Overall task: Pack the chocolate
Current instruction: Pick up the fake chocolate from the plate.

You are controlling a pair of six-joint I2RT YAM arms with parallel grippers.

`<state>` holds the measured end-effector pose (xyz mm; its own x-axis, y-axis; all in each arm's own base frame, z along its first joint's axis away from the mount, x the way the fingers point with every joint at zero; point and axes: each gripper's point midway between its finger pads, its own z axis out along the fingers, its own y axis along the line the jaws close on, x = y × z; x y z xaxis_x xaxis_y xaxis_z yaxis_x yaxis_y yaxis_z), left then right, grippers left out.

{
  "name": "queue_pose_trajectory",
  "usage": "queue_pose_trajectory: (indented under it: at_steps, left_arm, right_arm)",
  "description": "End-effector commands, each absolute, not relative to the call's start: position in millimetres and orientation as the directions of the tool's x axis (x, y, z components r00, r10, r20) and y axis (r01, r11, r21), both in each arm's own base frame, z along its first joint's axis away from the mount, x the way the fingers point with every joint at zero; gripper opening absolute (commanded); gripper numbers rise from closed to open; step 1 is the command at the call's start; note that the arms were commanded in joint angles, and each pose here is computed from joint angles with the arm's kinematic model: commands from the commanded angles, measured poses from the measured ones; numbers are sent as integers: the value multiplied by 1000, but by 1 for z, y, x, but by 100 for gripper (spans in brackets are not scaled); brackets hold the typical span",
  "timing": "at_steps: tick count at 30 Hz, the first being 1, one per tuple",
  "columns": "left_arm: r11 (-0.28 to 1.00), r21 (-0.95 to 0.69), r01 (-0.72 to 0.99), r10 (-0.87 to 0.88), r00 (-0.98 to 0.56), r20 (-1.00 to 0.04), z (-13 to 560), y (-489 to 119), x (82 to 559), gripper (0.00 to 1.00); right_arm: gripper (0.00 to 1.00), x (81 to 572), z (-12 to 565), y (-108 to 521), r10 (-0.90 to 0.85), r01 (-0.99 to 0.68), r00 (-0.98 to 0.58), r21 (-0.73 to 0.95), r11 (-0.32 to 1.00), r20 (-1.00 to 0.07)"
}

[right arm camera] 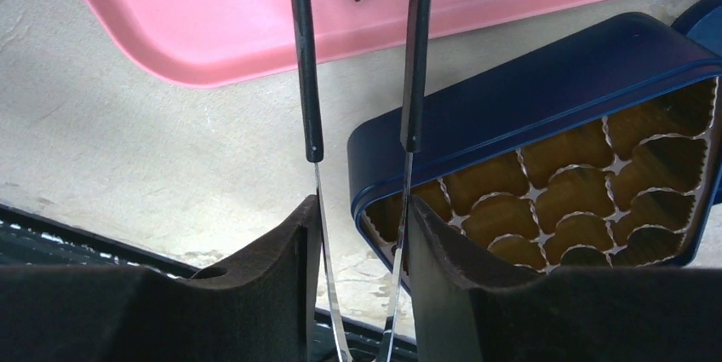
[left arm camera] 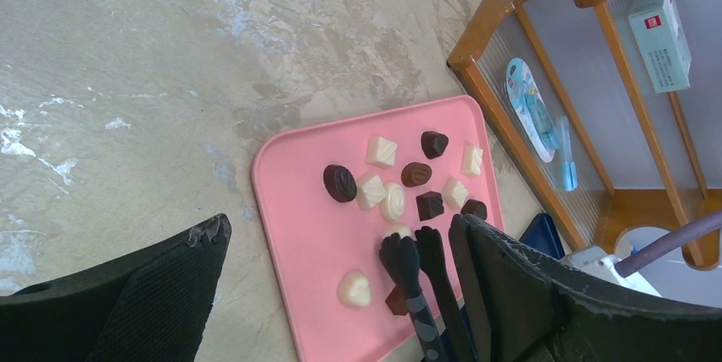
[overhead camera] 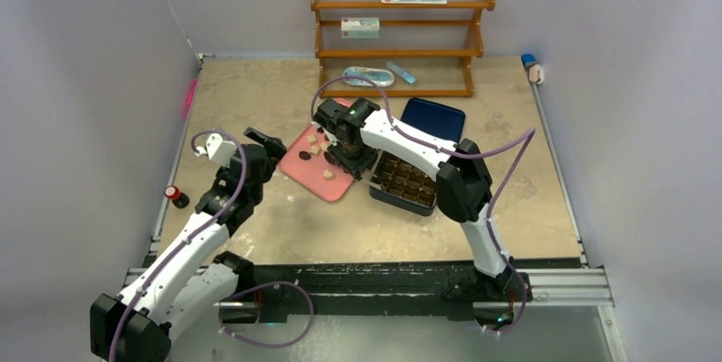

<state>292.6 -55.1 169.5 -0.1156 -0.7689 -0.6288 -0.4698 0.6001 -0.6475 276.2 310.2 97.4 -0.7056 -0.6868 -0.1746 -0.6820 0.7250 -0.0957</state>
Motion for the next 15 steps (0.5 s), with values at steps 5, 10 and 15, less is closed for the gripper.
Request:
queue_pose_trajectory:
  at_steps: [5,10,15]
  left_arm:
    - [596,-654,-466,-770,-98,-631,172,-52,297,100]
    - [593,-656,-468,-774,-105,-625,168,-54,298,100]
    - [593,-654,-470,-773,-105,-625,167,-53,298,100]
  right_arm:
    - [29,284,100,304,-684,-674,-707,-121,728,-181]
    - [25,284,96,304,-689,-679,-704,-119,724,-173]
    - [26,284,93,306,-689,-681,-705,-111,724,-168]
